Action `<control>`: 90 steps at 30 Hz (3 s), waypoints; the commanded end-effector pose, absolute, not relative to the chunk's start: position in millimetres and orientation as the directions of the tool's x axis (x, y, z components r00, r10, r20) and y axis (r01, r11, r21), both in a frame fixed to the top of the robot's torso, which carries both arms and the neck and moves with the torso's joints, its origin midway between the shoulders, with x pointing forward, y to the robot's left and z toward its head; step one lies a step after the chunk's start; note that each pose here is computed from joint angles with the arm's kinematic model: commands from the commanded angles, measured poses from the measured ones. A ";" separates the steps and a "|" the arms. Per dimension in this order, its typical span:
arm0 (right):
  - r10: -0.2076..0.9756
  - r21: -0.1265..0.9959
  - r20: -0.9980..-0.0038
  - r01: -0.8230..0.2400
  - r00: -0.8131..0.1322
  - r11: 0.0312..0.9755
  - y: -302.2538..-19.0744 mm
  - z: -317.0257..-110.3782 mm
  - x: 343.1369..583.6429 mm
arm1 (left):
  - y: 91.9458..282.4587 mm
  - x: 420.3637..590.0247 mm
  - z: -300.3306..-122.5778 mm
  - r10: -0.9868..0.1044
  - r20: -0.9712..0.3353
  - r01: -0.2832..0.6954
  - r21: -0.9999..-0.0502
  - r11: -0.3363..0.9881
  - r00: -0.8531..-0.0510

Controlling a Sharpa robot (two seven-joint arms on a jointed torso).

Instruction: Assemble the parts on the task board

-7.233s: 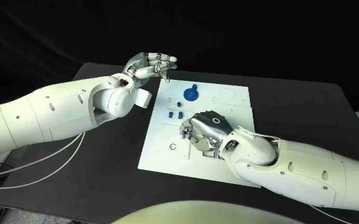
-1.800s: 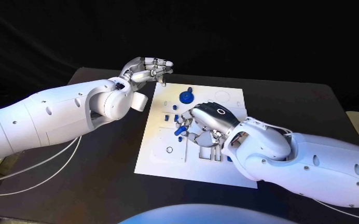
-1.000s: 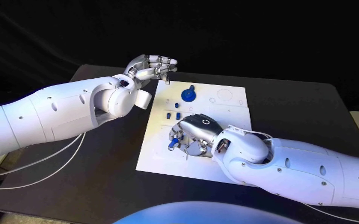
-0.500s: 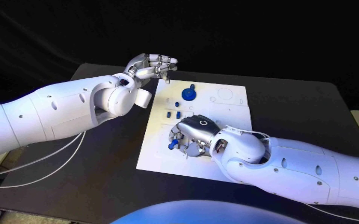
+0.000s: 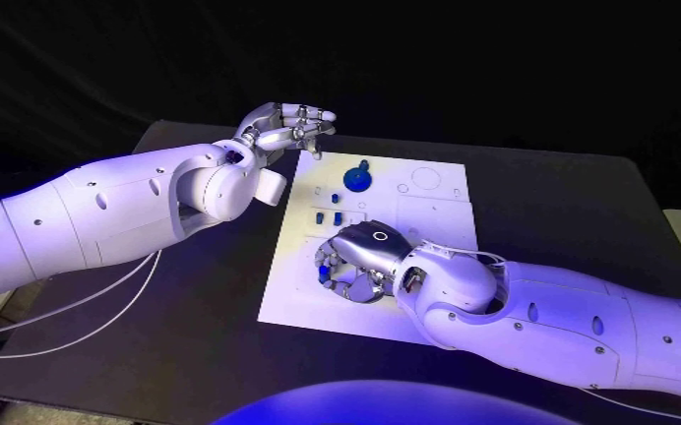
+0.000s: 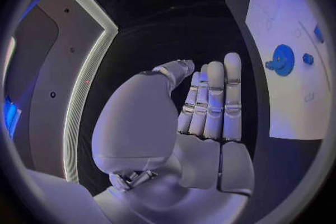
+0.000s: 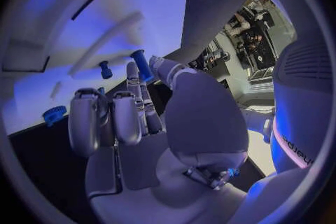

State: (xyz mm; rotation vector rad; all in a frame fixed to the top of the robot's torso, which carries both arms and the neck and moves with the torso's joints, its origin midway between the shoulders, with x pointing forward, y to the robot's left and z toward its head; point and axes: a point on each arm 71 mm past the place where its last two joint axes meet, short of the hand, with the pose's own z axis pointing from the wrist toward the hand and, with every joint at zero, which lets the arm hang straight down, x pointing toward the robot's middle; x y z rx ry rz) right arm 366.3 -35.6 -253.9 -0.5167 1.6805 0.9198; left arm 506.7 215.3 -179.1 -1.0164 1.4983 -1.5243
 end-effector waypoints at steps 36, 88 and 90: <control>0.478 0.594 -0.760 -0.174 -0.440 0.786 -228.6 -223.6 372.9 | 214.8 502.9 -178.5 -0.909 0.043 -0.011 -0.999 -0.042 -0.415; 0.231 0.333 -0.878 -0.187 -0.418 0.924 -199.2 -278.0 350.9 | 219.0 499.1 -180.5 -0.900 0.050 -0.034 -0.999 -0.039 -0.434; 0.237 0.337 -0.878 -0.184 -0.416 0.923 -198.6 -278.3 351.2 | 219.2 498.9 -180.5 -0.899 0.050 -0.035 -0.999 -0.039 -0.435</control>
